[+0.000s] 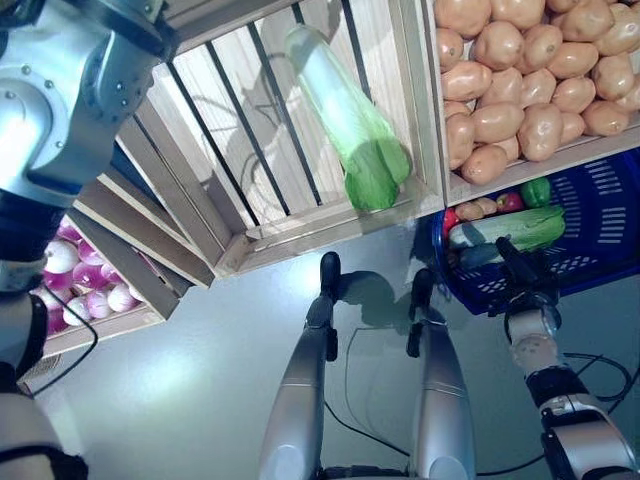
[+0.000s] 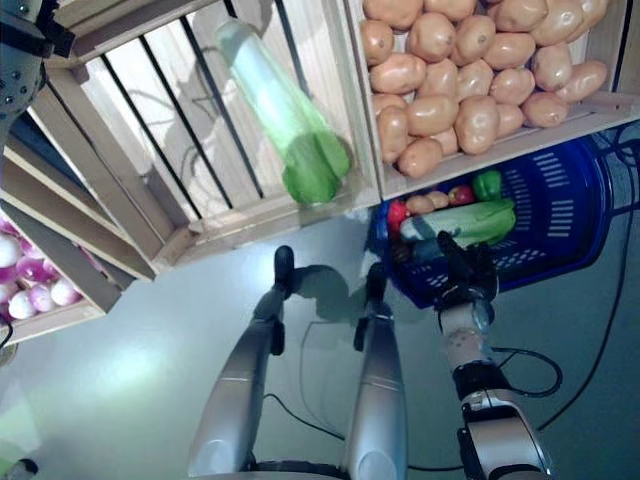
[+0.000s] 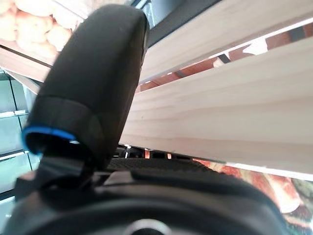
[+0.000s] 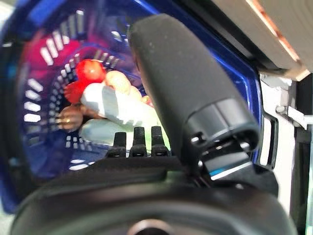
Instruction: Put vegetables into the basket
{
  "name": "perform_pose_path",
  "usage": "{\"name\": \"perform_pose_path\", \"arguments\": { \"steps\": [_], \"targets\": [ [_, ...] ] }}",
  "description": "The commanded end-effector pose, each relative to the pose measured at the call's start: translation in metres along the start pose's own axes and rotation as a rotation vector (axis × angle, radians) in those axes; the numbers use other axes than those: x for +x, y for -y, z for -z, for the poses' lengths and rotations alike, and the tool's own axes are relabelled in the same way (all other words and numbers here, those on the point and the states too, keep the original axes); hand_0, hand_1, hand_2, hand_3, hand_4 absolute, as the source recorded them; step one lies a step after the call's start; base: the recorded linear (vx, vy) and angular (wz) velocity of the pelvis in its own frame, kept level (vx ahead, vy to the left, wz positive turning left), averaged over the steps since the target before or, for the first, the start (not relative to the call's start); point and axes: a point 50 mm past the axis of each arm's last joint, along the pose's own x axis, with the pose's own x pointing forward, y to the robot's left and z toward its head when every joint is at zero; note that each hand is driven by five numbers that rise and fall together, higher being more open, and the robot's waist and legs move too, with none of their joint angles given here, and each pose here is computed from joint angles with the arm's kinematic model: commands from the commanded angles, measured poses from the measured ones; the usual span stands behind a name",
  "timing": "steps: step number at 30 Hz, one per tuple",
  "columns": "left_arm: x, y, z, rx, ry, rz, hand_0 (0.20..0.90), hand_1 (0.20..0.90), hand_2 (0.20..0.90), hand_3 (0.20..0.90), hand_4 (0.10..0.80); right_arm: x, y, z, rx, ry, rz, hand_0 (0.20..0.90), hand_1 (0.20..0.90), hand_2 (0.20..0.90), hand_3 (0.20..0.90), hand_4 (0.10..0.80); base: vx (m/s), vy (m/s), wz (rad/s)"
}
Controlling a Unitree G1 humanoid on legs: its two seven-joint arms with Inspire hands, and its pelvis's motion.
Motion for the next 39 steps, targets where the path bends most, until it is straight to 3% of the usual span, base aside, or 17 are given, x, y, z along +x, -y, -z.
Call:
{"name": "perform_pose_path", "arguments": {
  "steps": [1, 6, 9, 13, 17, 21, 25, 31, 39],
  "targets": [
    [-0.069, 0.109, -0.055, -0.146, 0.235, 0.764, 0.9, 0.9, 0.9, 0.9, 0.8, 0.0, -0.003, -0.04, -0.078, 0.204, -0.081, 0.9, 0.9, 0.9, 0.9, 0.8, 0.003, 0.012, -0.18],
    [-0.078, 0.111, -0.053, -0.26, 0.128, 0.694, 0.9, 0.9, 0.9, 0.9, 0.8, -0.004, -0.008, -0.043, -0.108, 0.241, -0.104, 0.9, 0.9, 0.9, 0.9, 0.8, 0.001, 0.022, -0.01],
    [-0.082, 0.103, -0.046, -0.29, 0.034, 0.473, 0.9, 0.9, 0.9, 0.9, 0.8, -0.009, -0.009, -0.041, -0.105, 0.25, -0.115, 0.9, 0.9, 0.9, 0.9, 0.8, -0.004, 0.007, -0.08],
    [-0.119, 0.082, -0.023, -0.27, -0.153, 0.002, 0.9, 0.9, 0.9, 0.9, 0.8, -0.024, 0.006, -0.026, -0.07, 0.26, -0.101, 0.9, 0.9, 0.9, 0.9, 0.8, -0.004, -0.019, -0.2],
    [-0.168, 0.081, -0.029, -0.27, -0.299, -0.223, 0.9, 0.9, 0.9, 0.9, 0.8, -0.037, 0.011, -0.011, -0.036, 0.25, -0.094, 0.9, 0.9, 0.9, 0.9, 0.8, 0.003, -0.043, -0.19],
    [-0.195, 0.084, -0.037, -0.261, -0.413, -0.319, 0.9, 0.9, 0.9, 0.9, 0.8, -0.041, 0.007, -0.005, -0.014, 0.227, -0.085, 0.9, 0.9, 0.9, 0.9, 0.8, 0.012, -0.007, 0.01],
    [-0.205, 0.081, -0.036, -0.216, -0.485, -0.392, 0.9, 0.9, 0.9, 0.9, 0.8, -0.044, 0.005, 0.0, -0.018, 0.204, -0.076, 0.9, 0.9, 0.9, 0.9, 0.8, 0.046, 0.026, -0.07],
    [-0.213, 0.069, -0.028, -0.171, -0.553, -0.524, 0.9, 0.9, 0.9, 0.9, 0.8, -0.049, 0.02, 0.016, -0.026, 0.152, -0.025, 0.9, 0.9, 0.9, 0.9, 0.8, 0.09, 0.011, -0.06],
    [-0.22, 0.07, -0.038, -0.252, -0.544, -0.497, 0.9, 0.9, 0.9, 0.9, 0.8, -0.055, 0.038, 0.031, -0.069, 0.101, 0.038, 0.9, 0.9, 0.9, 0.9, 0.8, 0.132, 0.001, -0.02]
  ]
}}
